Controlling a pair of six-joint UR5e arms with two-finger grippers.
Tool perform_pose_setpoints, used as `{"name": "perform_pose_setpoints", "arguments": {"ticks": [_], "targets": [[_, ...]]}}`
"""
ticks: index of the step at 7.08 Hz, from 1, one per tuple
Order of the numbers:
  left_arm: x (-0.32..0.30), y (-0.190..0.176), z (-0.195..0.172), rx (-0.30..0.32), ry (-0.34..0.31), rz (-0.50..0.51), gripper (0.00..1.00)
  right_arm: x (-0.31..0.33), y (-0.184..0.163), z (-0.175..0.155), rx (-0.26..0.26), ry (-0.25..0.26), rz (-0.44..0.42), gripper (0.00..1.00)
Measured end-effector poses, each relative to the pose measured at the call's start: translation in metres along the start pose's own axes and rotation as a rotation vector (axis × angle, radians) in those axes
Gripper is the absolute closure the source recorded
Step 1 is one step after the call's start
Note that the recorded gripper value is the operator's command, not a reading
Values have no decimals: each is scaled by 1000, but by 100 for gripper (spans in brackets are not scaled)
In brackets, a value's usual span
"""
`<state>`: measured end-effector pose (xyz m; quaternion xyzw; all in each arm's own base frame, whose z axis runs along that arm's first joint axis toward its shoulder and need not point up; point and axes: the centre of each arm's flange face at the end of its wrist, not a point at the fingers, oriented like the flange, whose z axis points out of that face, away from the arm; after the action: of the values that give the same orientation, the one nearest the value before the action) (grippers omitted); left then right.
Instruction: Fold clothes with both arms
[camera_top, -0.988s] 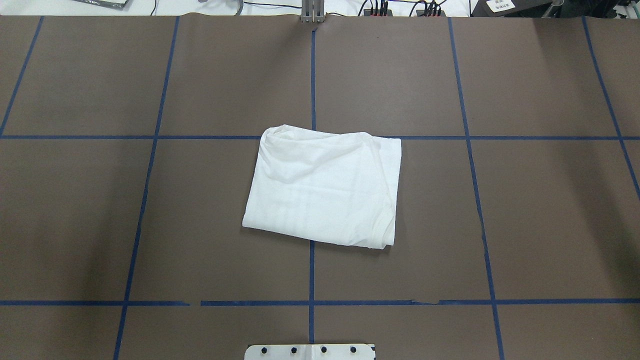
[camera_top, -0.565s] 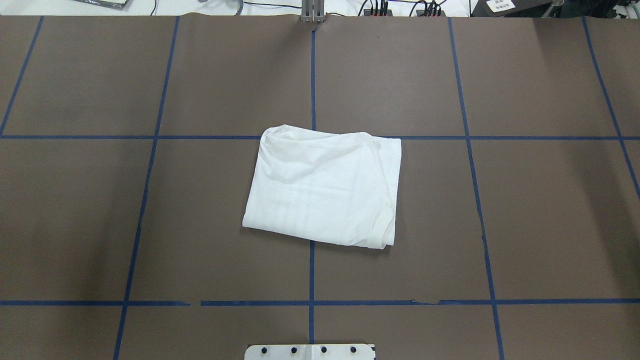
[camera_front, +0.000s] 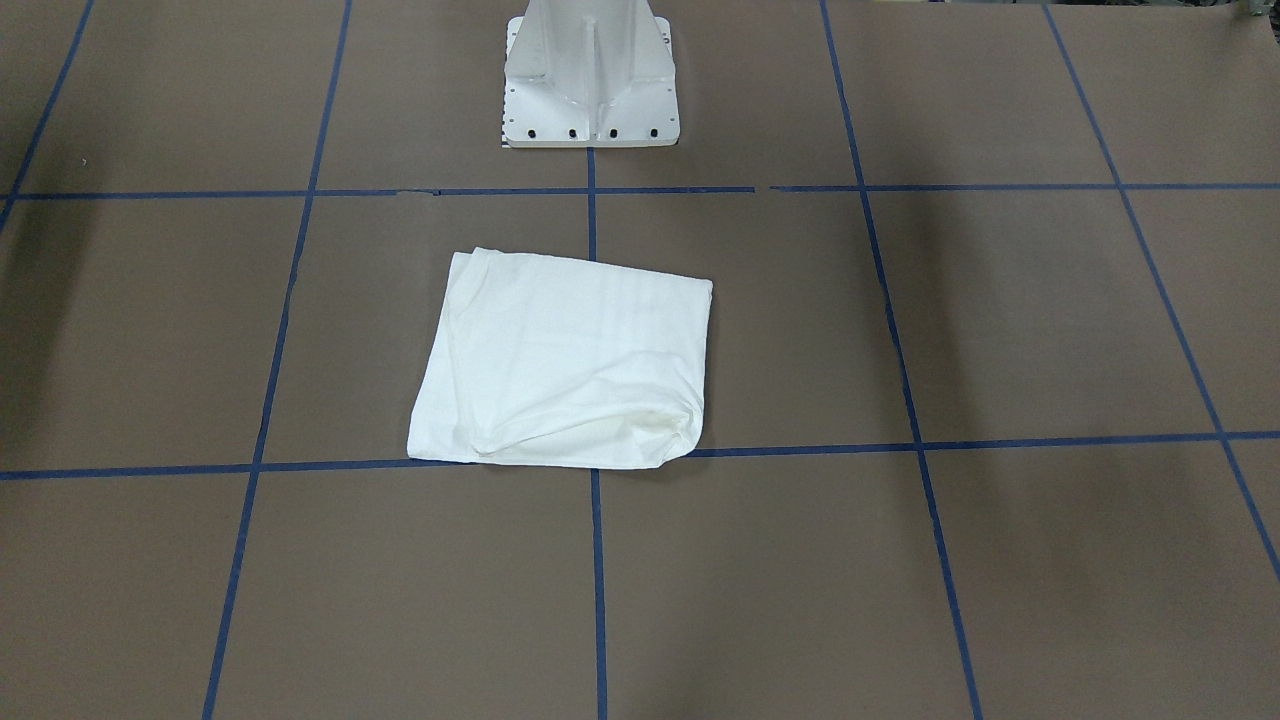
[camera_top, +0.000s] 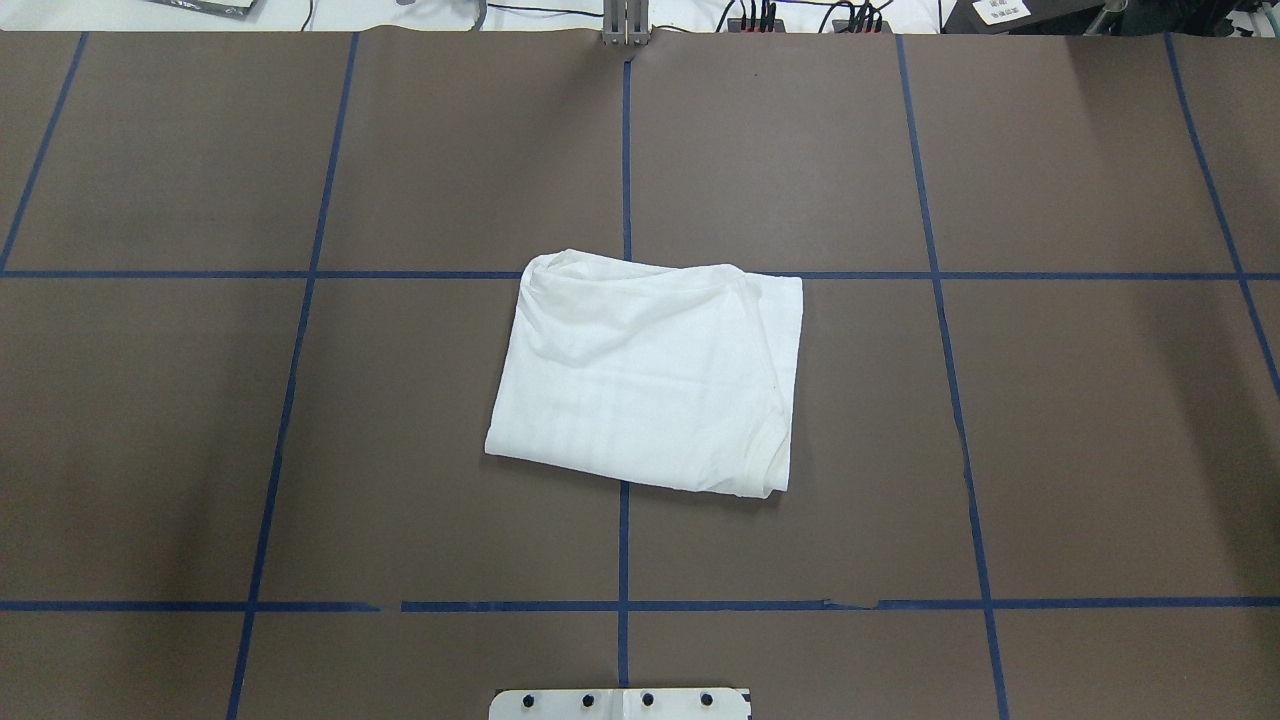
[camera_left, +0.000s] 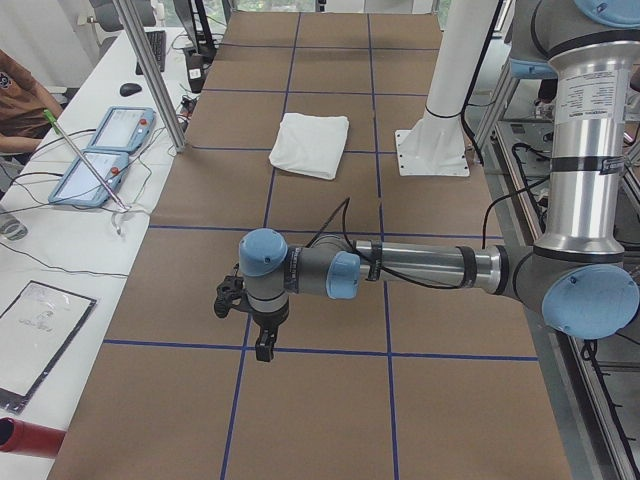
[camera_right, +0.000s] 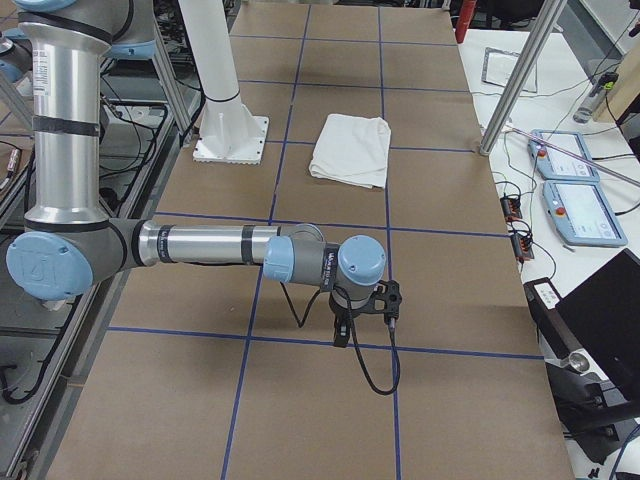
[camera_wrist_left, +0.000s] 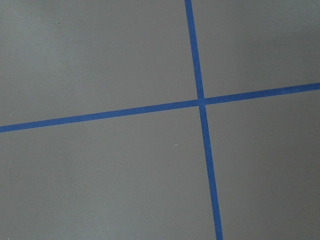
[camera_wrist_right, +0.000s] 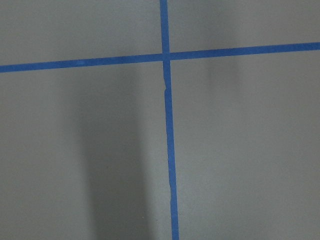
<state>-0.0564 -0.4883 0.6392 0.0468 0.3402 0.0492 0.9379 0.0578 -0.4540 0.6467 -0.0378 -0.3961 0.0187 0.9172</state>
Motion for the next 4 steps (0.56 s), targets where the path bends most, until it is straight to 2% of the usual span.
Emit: {"name": "perform_pose_setpoints", "arguments": {"ticks": [2, 4], "targets": [[-1, 1, 2, -4, 11, -22, 0, -2, -2, -3, 10, 9, -3, 0], [2, 0, 2, -1, 38, -88, 0, -5, -4, -5, 16, 10, -5, 0]]}}
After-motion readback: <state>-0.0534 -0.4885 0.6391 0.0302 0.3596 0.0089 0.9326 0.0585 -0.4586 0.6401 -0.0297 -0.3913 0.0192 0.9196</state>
